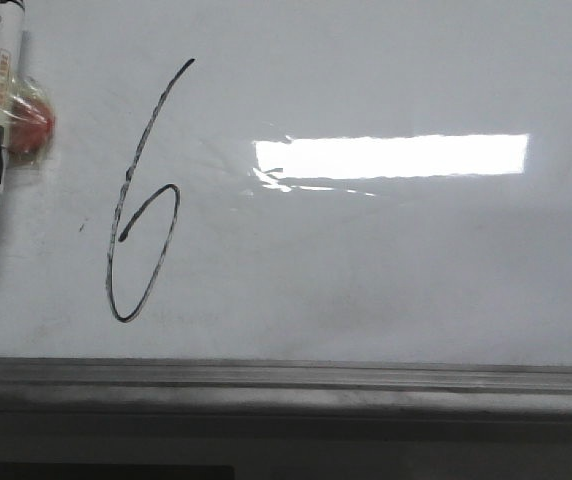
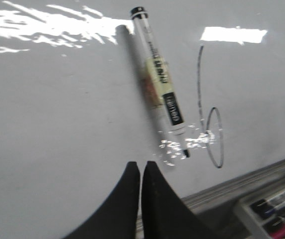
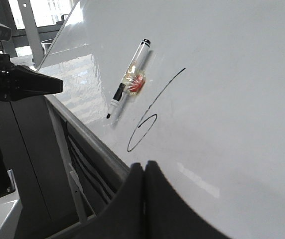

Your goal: Write number 6 on whiteboard

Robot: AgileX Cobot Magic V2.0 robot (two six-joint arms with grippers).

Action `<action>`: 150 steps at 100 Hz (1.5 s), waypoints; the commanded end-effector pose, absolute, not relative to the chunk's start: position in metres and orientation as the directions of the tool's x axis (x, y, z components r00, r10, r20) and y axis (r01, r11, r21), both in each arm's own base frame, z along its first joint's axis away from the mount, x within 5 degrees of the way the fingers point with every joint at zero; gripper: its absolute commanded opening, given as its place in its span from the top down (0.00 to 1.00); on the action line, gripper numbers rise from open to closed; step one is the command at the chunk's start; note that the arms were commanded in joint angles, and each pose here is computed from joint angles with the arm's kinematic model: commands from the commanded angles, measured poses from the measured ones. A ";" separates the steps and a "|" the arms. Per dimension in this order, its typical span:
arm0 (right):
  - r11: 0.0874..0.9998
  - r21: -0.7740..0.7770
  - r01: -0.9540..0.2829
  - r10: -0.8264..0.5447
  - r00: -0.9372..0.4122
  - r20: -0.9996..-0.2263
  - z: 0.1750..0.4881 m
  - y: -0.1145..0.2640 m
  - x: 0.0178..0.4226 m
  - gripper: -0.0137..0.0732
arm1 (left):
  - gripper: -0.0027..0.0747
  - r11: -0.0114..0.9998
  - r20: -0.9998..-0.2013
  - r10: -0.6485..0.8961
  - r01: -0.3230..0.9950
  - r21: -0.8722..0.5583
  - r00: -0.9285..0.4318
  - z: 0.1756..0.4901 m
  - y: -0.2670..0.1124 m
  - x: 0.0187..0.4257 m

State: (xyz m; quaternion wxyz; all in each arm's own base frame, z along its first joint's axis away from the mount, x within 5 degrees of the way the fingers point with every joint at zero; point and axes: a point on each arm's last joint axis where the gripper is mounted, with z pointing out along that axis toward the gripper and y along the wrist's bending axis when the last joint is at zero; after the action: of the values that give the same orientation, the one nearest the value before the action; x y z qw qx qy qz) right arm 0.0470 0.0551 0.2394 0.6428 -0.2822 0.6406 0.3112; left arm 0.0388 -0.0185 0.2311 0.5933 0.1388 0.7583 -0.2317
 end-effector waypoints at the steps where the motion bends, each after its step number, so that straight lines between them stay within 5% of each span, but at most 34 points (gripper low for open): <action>1: 0.663 0.015 -0.749 0.091 0.060 -0.994 0.254 0.053 0.048 0.92 | 0.99 0.878 -0.982 -0.045 0.462 -0.126 -0.182 0.239 -0.018 0.040; 18: 0.663 0.015 -0.749 0.091 0.060 -0.994 0.254 0.053 0.048 0.92 | 0.99 0.928 -0.979 -0.031 0.357 -0.102 -0.200 0.221 -0.017 0.045; 32: 0.663 0.015 -0.749 0.091 0.060 -0.994 0.254 0.053 0.048 0.92 | 0.99 0.960 -0.995 0.048 0.280 0.023 -0.084 0.210 -0.014 0.051; 63: 0.663 0.015 -0.749 0.091 0.060 -0.994 0.254 0.053 0.048 0.92 | 0.99 0.998 -0.999 -0.046 0.045 -0.047 -0.018 0.190 -0.003 0.057; 100: 0.663 0.015 -0.749 0.090 0.060 -0.994 0.254 0.053 0.048 0.92 | 0.99 0.992 -0.969 -0.116 0.017 -0.123 -0.218 0.172 -0.003 0.053; 150: 0.663 0.015 -0.749 0.090 0.060 -0.994 0.254 0.053 0.048 0.92 | 0.99 0.992 -0.968 -0.116 0.016 -0.123 -0.220 0.172 -0.003 0.054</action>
State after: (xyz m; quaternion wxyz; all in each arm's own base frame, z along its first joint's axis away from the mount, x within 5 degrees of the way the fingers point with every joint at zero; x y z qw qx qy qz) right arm 0.0469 0.0550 0.2395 0.6436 -0.2827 0.6398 0.3107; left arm 0.0534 -0.0027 0.1817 0.6130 -0.0238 0.7883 -0.0473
